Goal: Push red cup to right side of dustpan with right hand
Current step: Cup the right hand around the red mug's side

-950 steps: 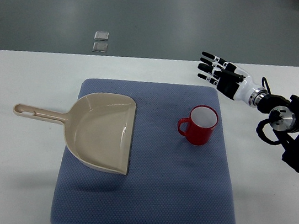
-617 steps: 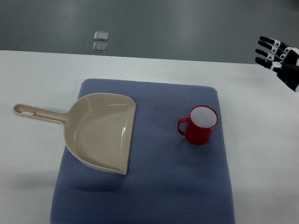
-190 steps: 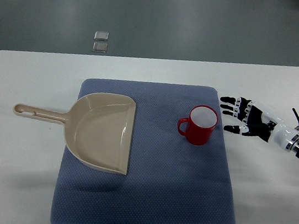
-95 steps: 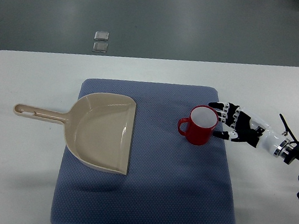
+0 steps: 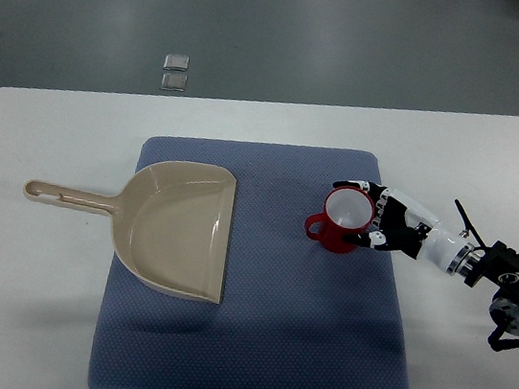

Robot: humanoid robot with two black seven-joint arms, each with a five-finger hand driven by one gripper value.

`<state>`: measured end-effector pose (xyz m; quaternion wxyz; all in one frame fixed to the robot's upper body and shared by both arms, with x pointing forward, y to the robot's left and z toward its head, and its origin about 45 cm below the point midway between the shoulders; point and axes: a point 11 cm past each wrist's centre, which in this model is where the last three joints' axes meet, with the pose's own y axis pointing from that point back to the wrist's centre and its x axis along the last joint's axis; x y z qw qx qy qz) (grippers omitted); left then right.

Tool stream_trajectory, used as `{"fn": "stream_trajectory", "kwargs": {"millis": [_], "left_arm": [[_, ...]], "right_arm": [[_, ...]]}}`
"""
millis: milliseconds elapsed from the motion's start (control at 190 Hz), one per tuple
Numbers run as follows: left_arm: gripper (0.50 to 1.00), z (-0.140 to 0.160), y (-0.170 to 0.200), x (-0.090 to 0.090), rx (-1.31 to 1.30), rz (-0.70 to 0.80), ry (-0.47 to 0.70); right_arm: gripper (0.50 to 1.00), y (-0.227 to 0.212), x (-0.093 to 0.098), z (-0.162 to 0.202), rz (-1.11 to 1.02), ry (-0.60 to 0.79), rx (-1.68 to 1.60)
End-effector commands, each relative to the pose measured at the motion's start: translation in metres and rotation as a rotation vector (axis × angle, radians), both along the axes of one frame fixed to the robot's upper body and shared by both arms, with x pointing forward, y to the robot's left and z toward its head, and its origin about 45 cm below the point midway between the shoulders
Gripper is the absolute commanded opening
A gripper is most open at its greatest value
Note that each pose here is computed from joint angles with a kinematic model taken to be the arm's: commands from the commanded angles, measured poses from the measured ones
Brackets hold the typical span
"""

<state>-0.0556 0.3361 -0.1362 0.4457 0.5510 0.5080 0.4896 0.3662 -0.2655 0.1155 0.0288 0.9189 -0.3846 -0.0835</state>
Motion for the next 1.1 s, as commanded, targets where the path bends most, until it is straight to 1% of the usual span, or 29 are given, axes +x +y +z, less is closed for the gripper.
{"fn": "stream_trajectory", "kwargs": {"millis": [0,580,1096], "left_arm": [[1.0,0.0,0.0,0.0,0.001,0.0,0.0],[1.0,0.0,0.0,0.0,0.001,0.0,0.0],[1.0,0.0,0.0,0.0,0.001,0.0,0.001]], "right_arm": [[0.936,0.006,0.0,-0.001,0.006,0.001,0.009],[0.936,0.028,0.001,-0.005,-0.003,-0.02,0.007],[0.936,0.045,-0.006,-0.016,-0.004,-0.016,0.002]]}}
